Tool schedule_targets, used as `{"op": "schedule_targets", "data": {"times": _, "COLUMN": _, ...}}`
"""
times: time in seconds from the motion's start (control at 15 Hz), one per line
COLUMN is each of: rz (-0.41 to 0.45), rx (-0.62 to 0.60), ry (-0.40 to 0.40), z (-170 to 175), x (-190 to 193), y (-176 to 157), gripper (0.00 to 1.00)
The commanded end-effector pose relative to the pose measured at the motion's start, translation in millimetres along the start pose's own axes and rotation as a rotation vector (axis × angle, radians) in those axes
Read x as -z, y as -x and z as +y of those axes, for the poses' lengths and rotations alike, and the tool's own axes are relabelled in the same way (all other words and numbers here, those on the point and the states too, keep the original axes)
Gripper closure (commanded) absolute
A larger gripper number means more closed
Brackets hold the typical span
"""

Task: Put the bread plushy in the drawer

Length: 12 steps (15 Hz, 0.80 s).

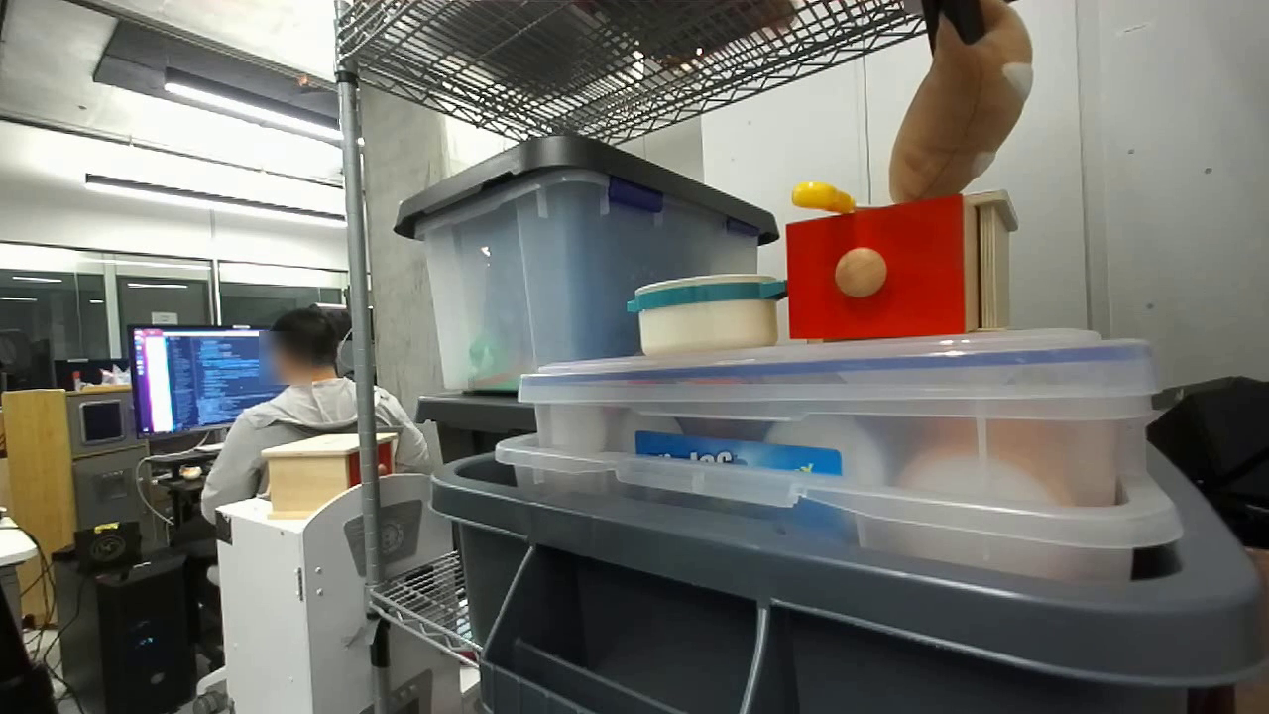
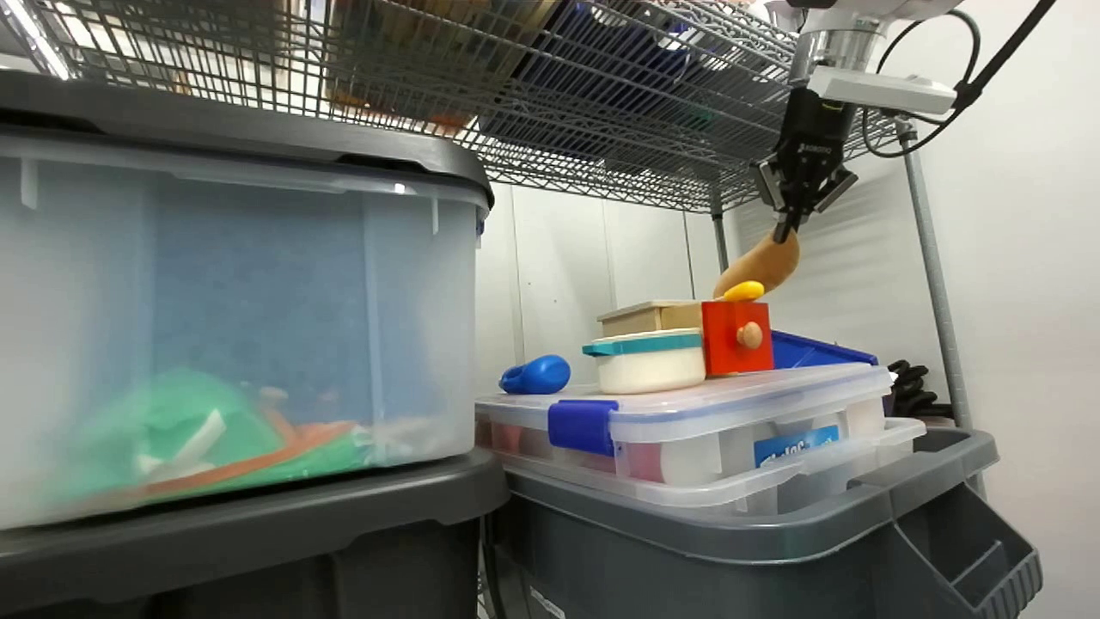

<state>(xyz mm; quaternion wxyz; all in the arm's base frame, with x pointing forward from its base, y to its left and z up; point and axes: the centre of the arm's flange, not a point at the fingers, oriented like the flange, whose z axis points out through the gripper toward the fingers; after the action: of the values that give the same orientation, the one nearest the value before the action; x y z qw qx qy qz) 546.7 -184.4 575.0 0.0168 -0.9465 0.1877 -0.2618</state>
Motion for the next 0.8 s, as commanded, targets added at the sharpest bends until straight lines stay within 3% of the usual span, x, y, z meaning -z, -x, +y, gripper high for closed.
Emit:
{"op": "schedule_targets", "data": {"times": 0.0, "rz": -0.016, "rx": 0.002, "ry": 0.015, "z": 1.1, "x": -1.3, "y": -4.7, "gripper": 0.99}}
{"op": "schedule_targets", "data": {"times": 0.73, "rz": -0.051, "rx": 0.005, "ry": 0.04, "z": -6.2, "x": -30.3, "y": -11.1, "gripper": 0.96}}
